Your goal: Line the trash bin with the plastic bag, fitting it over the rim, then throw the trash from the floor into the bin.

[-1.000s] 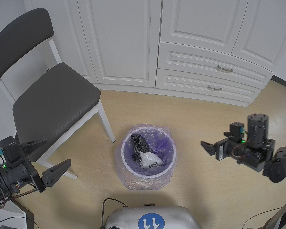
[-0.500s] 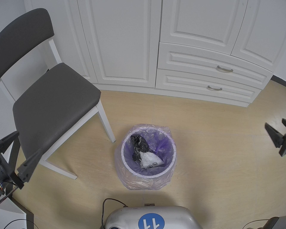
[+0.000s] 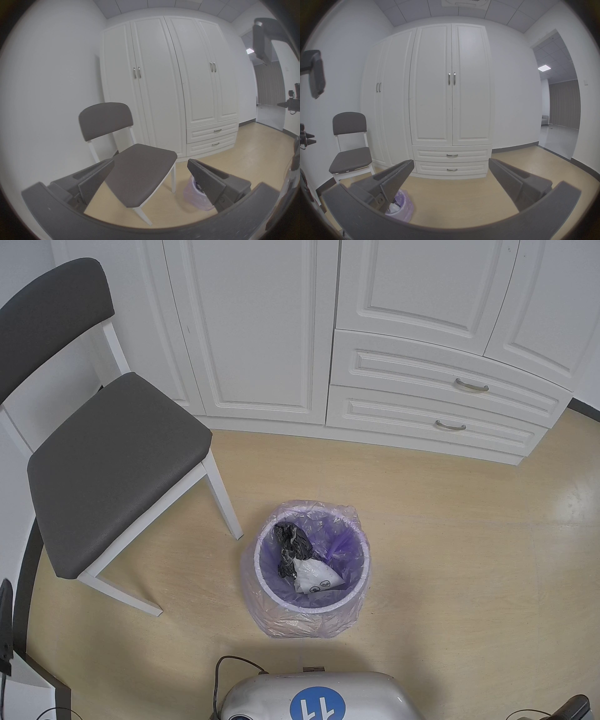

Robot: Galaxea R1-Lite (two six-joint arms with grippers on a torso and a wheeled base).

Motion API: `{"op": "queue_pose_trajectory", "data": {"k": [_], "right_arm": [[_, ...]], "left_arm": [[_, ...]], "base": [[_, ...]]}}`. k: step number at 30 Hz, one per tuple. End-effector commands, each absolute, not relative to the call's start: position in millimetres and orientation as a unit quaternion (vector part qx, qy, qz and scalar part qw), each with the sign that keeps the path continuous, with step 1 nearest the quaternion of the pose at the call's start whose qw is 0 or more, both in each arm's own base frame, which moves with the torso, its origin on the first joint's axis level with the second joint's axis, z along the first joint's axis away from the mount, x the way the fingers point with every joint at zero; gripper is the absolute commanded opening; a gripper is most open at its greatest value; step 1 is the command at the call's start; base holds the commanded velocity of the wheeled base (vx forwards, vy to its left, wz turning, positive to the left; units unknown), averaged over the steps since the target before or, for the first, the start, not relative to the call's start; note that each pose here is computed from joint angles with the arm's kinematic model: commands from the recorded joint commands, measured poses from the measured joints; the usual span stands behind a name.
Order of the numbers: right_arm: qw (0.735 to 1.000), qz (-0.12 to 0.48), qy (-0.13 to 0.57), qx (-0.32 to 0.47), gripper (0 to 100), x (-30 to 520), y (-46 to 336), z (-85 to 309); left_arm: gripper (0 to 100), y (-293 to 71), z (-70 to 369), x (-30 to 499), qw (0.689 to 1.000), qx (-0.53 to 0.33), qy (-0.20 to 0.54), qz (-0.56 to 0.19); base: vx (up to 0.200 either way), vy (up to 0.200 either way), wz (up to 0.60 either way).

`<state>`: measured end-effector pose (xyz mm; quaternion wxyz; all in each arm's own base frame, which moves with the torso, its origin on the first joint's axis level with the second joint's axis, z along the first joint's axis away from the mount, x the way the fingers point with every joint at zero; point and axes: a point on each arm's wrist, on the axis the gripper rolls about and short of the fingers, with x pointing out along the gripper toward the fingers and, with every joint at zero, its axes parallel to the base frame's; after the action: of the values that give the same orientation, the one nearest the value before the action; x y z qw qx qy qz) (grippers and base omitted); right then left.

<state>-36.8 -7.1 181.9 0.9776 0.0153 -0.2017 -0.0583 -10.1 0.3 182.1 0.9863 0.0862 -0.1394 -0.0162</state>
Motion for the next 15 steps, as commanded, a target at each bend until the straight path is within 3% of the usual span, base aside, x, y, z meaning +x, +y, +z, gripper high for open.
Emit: {"op": "queue_pose_trajectory", "data": {"k": [1, 4, 10, 15], "right_arm": [[0.983, -0.027, -0.184, 0.001, 100, -33, -1, 119], [0.991, 0.019, -0.136, -0.002, 100, -27, 1, 103], [0.999, 0.023, -0.036, -0.033, 100, -23, 1, 83], [0.998, 0.023, -0.033, -0.045, 100, -23, 1, 82]], "left_arm": [[100, 0, 125, -29, 0.985, 0.084, -0.148, 0.029], [100, 0, 101, -26, 0.989, 0.074, -0.123, 0.018], [100, 0, 81, -23, 0.999, 0.043, -0.029, 0.012], [100, 0, 75, -23, 1.000, 0.005, 0.001, 0.011]], "base": [[0.000, 0.000, 0.00], [0.000, 0.000, 0.00], [0.000, 0.000, 0.00], [0.000, 0.000, 0.00]]}}
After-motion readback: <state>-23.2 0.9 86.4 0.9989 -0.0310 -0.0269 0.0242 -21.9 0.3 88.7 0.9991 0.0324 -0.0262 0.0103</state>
